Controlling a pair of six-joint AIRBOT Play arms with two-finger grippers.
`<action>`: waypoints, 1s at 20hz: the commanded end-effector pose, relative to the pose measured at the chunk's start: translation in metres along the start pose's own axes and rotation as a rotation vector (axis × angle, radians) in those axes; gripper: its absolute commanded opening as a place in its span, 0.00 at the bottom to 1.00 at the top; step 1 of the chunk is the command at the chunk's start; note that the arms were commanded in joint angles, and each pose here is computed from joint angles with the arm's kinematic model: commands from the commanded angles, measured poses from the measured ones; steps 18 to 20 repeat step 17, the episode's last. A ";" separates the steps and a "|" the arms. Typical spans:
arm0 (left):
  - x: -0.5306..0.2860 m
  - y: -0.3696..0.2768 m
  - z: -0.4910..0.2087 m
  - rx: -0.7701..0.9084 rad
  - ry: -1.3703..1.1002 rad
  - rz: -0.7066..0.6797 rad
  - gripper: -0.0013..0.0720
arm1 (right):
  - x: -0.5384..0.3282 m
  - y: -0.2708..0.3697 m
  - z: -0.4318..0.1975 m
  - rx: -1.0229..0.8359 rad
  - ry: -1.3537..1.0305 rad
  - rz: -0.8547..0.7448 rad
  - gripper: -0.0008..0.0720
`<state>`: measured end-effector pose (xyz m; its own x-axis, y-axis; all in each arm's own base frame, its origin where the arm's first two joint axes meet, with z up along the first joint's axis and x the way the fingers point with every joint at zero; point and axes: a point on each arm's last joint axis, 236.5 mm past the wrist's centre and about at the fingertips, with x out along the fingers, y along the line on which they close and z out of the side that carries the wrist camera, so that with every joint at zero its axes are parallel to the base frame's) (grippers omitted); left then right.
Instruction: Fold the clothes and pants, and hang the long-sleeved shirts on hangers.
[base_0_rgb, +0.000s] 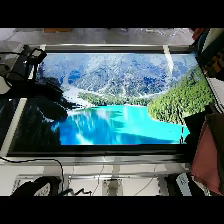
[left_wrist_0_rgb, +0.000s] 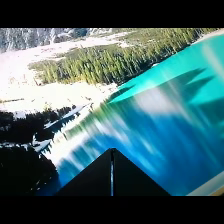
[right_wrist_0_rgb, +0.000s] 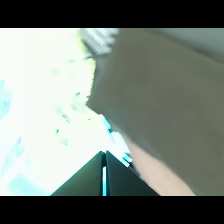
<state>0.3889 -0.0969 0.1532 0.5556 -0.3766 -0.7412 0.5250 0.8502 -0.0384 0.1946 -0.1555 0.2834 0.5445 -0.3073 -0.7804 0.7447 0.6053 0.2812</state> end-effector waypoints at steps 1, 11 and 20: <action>0.000 0.000 0.000 0.000 -0.001 0.000 0.04 | 0.004 0.063 -0.028 -0.368 0.067 0.183 0.03; 0.000 0.000 0.000 0.000 -0.001 0.001 0.04 | 0.052 0.099 -0.054 -0.715 0.118 0.158 0.03; 0.000 0.000 0.000 0.000 -0.001 0.001 0.04 | 0.053 0.128 -0.042 -0.691 0.036 0.253 0.03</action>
